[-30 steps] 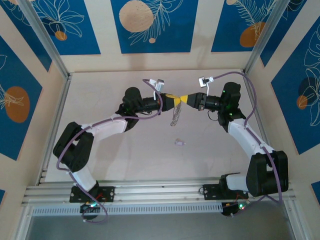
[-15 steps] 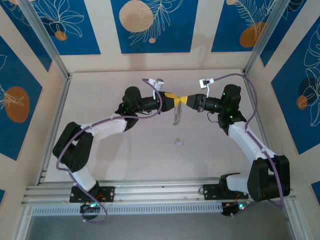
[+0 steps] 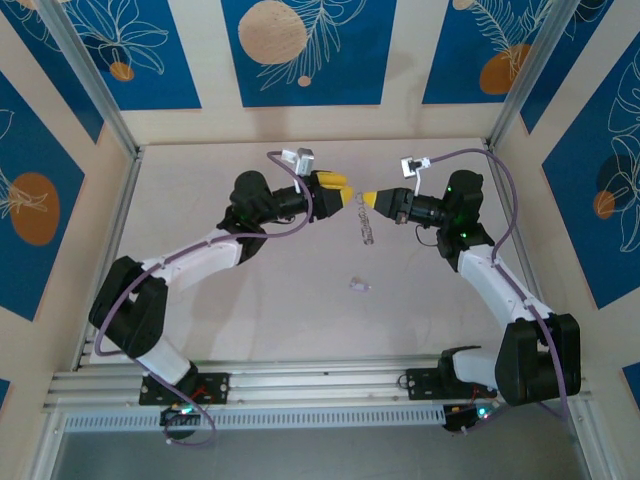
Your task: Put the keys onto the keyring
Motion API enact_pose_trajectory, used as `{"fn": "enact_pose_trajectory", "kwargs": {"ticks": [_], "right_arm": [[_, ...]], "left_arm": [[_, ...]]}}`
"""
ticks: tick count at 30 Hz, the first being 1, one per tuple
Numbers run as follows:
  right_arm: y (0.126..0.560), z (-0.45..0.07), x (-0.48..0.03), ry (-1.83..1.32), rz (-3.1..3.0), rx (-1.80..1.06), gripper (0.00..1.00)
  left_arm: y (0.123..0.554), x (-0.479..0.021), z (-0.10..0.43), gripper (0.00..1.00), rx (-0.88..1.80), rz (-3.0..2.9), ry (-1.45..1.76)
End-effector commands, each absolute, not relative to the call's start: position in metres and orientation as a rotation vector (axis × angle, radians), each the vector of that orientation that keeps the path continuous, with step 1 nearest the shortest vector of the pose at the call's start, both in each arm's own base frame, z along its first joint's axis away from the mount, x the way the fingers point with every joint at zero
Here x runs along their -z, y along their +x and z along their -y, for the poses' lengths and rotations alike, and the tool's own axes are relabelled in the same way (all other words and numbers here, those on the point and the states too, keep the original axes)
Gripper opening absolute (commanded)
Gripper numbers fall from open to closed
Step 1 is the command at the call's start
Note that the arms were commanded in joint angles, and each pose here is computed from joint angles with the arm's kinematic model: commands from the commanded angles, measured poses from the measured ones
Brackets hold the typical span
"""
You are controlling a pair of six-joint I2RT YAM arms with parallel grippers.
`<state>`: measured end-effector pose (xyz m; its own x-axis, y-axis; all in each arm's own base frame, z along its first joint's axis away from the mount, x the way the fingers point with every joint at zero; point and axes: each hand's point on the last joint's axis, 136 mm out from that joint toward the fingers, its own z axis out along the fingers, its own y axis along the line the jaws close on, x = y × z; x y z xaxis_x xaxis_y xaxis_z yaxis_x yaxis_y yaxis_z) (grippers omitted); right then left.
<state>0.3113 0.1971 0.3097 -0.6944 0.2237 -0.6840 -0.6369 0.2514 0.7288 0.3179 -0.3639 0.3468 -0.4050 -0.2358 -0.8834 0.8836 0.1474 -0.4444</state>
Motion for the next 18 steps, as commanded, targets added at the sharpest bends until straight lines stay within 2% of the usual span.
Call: {"fn": "enact_pose_trajectory", "kwargs": {"ticks": [1, 18], "right_arm": [[0.305, -0.195, -0.319, -0.419, -1.772, -1.509, 0.0], [0.297, -0.197, -0.35, -0.51, -1.665, -1.517, 0.0]], "left_arm": [[0.322, -0.345, 0.358, 0.55, 1.412, -1.454, 0.667], [0.318, -0.346, 0.367, 0.49, 1.532, -1.434, 0.691]]}}
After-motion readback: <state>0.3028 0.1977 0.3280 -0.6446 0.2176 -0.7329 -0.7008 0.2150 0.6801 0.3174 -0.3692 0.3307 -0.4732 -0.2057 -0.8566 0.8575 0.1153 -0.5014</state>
